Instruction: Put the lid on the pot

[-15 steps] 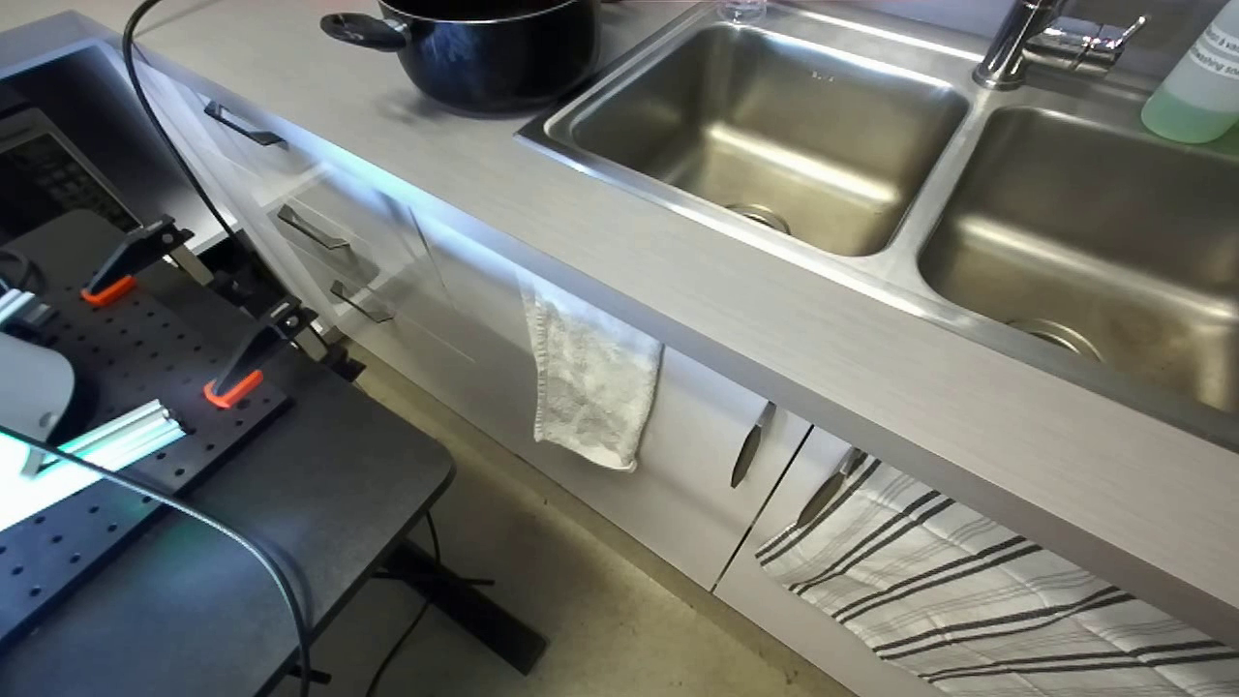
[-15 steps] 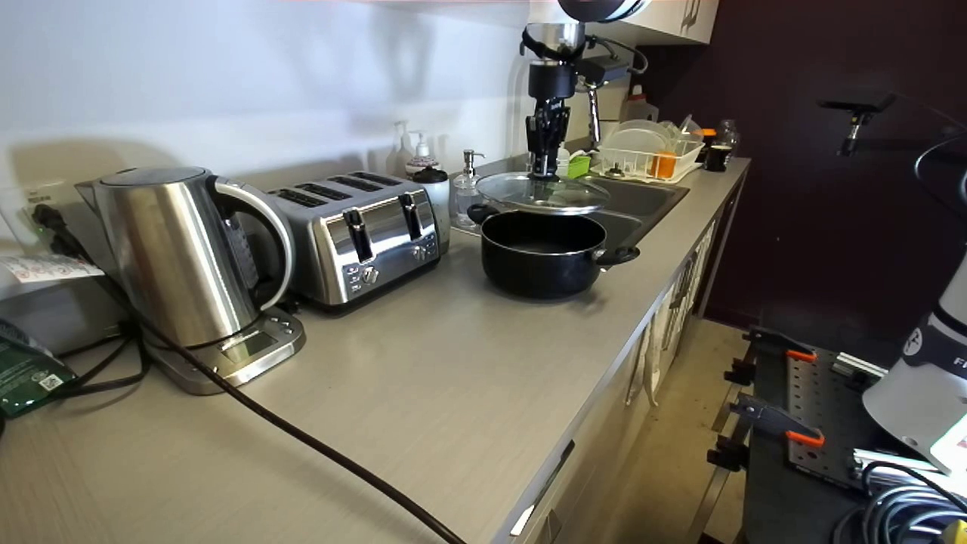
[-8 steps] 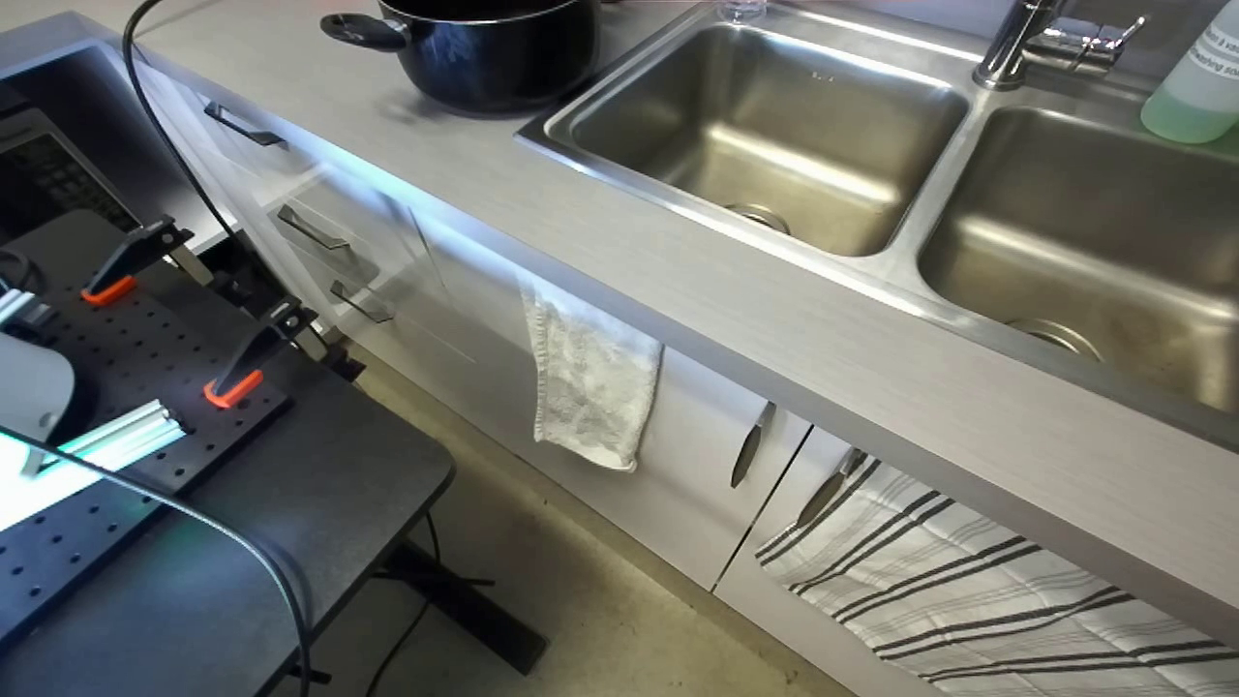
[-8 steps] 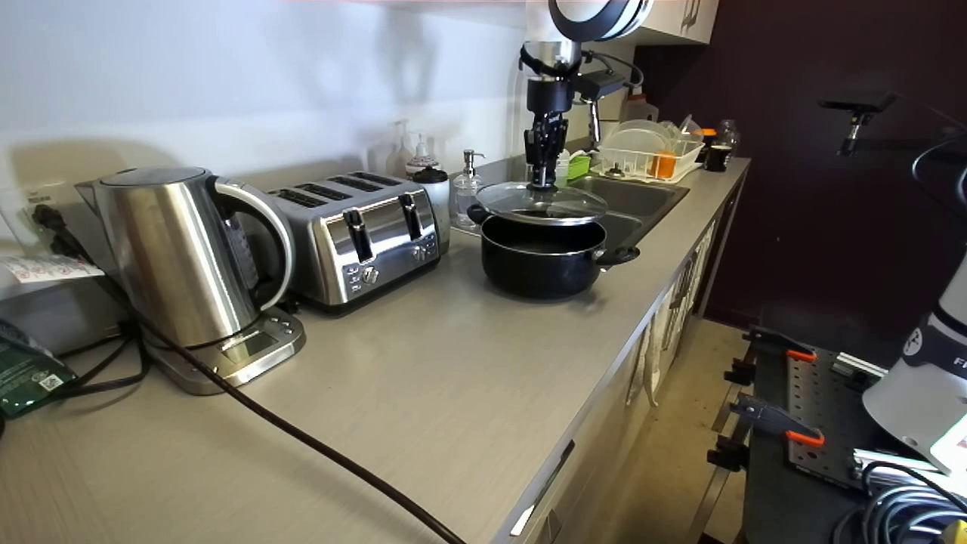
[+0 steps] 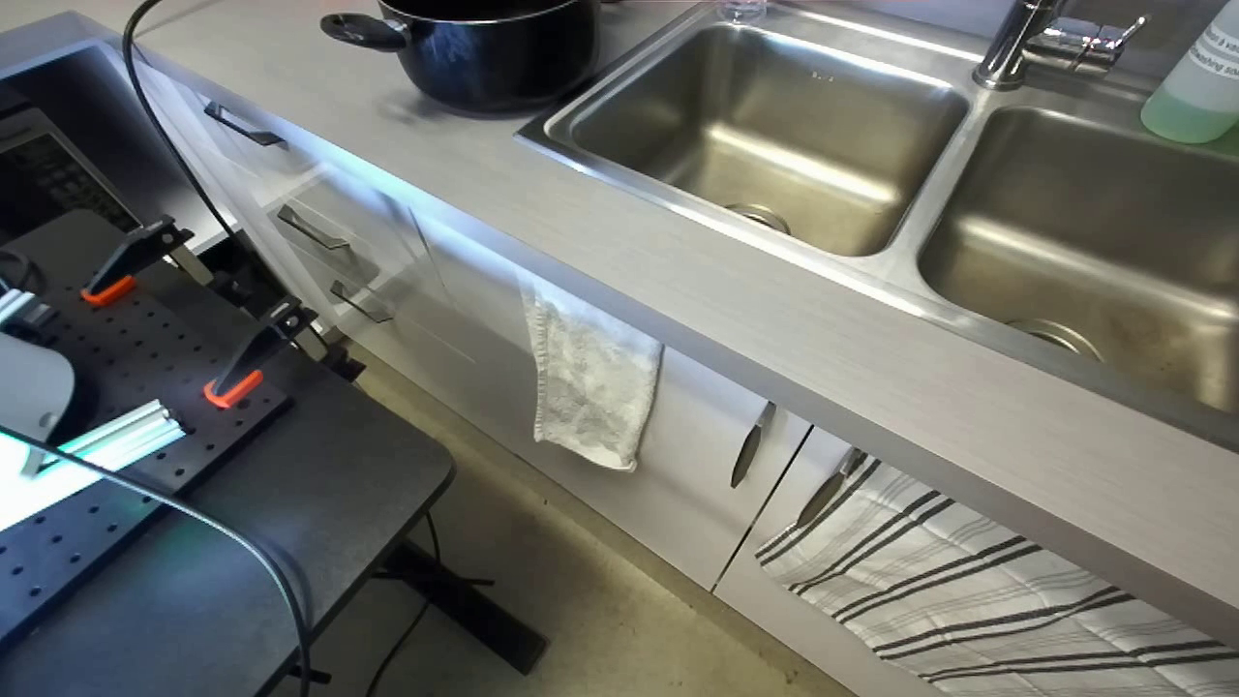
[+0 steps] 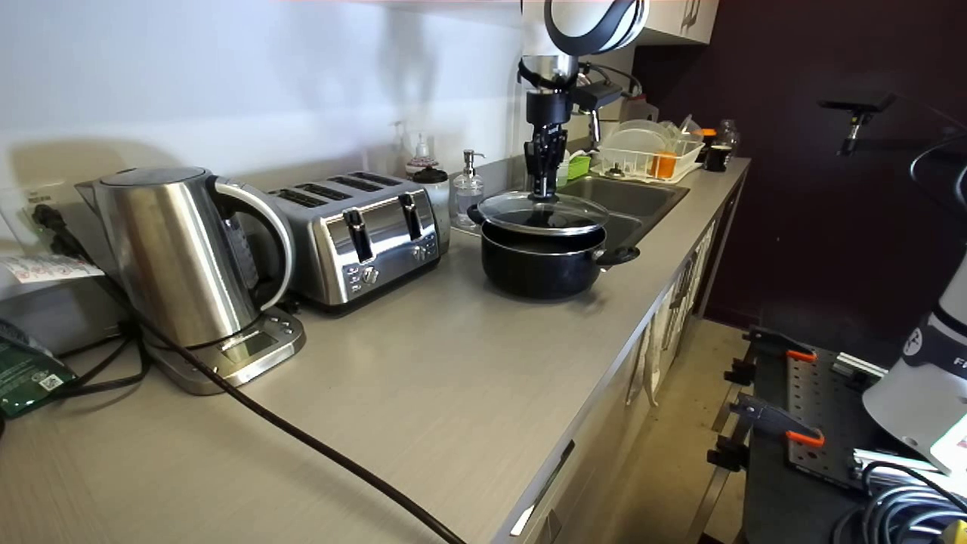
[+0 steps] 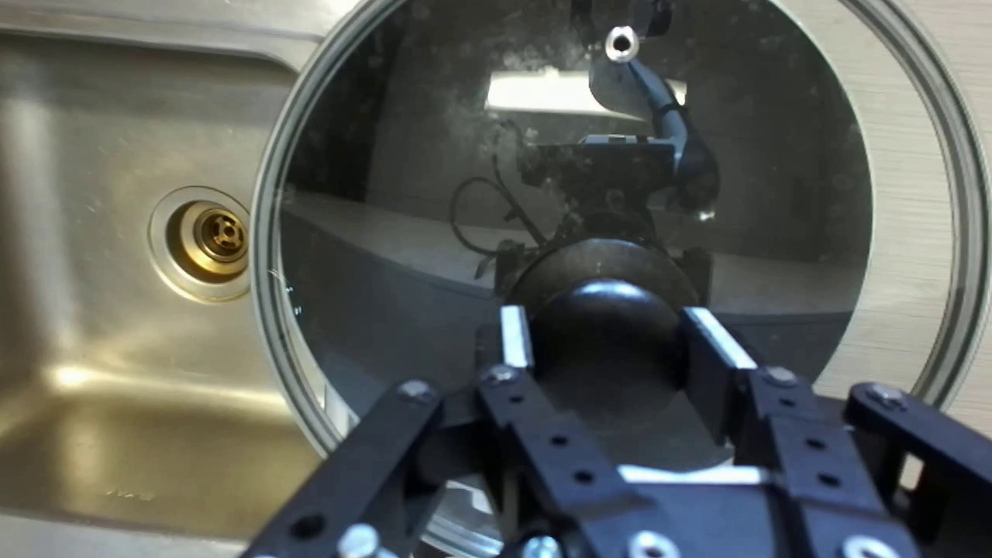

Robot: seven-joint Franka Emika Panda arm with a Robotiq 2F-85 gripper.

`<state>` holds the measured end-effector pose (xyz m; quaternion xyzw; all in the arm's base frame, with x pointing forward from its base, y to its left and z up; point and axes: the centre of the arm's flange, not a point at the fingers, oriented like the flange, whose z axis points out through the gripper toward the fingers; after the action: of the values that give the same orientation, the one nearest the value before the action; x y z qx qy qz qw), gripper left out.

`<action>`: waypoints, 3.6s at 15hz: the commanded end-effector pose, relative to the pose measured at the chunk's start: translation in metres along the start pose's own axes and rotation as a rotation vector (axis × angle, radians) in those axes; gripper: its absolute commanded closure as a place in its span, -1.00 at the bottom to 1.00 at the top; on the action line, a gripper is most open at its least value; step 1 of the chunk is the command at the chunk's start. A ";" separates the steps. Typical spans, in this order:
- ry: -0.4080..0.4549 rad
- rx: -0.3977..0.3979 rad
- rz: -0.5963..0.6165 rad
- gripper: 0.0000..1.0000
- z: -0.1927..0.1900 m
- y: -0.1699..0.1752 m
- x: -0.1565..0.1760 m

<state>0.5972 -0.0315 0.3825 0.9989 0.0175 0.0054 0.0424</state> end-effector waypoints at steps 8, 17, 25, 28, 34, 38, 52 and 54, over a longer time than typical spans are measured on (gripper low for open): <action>0.012 -0.004 -0.003 0.50 0.002 -0.001 0.003; 0.001 -0.003 0.004 0.50 0.008 0.000 0.011; -0.005 0.000 0.012 0.50 0.012 0.002 0.024; -0.006 0.000 0.012 0.50 0.014 0.002 0.028; -0.007 0.001 0.011 0.50 0.016 0.002 0.030; -0.007 0.001 0.004 0.50 0.016 0.002 0.023; -0.007 0.003 -0.013 0.50 0.015 0.002 -0.003; -0.009 0.004 -0.011 0.50 0.015 0.003 -0.006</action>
<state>0.6068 -0.0317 0.3544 0.9989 0.0178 -0.0142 0.0418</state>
